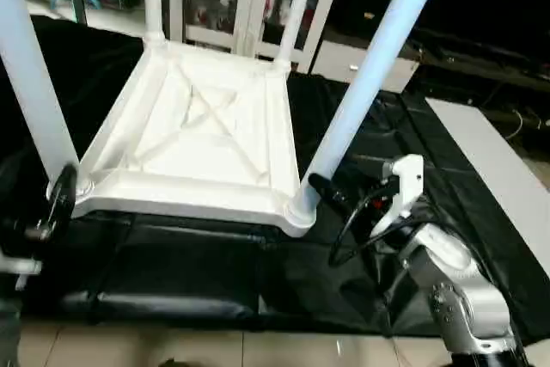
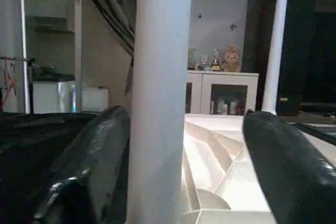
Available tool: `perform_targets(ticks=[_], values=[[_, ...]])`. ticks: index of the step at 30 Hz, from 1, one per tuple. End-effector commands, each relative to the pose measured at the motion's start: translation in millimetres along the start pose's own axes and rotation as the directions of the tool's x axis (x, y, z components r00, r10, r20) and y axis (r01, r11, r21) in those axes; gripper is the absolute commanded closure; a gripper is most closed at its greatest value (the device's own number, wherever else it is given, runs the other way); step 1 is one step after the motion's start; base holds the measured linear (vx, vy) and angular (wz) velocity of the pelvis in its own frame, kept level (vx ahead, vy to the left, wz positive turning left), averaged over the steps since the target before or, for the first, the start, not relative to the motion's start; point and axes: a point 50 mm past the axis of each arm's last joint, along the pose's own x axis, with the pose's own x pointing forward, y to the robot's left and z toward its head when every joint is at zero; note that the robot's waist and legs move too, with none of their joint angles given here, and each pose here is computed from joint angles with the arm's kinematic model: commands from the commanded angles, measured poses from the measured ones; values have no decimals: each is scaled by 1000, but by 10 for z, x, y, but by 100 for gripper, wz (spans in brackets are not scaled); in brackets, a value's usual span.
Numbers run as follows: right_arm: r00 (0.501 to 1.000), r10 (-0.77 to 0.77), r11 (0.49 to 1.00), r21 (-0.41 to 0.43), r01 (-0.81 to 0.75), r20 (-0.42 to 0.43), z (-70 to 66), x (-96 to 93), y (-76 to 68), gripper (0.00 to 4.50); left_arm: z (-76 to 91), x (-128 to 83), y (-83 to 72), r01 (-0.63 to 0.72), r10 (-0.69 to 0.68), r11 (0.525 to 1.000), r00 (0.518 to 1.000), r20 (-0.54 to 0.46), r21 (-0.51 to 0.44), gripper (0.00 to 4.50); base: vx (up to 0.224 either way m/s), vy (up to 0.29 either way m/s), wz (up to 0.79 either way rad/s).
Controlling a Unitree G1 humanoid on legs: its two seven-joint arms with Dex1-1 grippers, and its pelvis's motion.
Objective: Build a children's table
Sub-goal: Rotate leg to tighten, then flip table
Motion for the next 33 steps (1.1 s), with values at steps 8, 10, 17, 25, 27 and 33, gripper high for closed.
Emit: perform_targets(ticks=[8,10,17,25,27,33], values=[[1000,-9,1000,26,8,17,-8,-93,-25,85,-68,338,328,-98,102,994,993,-64,56,8,0,0,0],[1000,30,999,24,-30,0,-34,-139,-2,85,-44,391,381,-106,109,993,992,-57,54,8,0,0,0],[990,135,990,40,-134,-44,-74,-270,30,85,2,619,199,75,-77,996,997,-23,-48,8,0,0,0],[986,157,987,40,-154,-63,-94,-314,68,85,-32,801,28,128,-128,992,991,-26,-16,8,0,0,0],[985,160,987,41,-158,-64,-94,-314,79,85,-50,822,31,116,-116,993,992,-42,-2,8,0,0,0],[986,146,989,35,-144,-75,-110,-309,66,85,-30,884,-29,99,-100,995,994,-36,-27,46,0,0,0]])
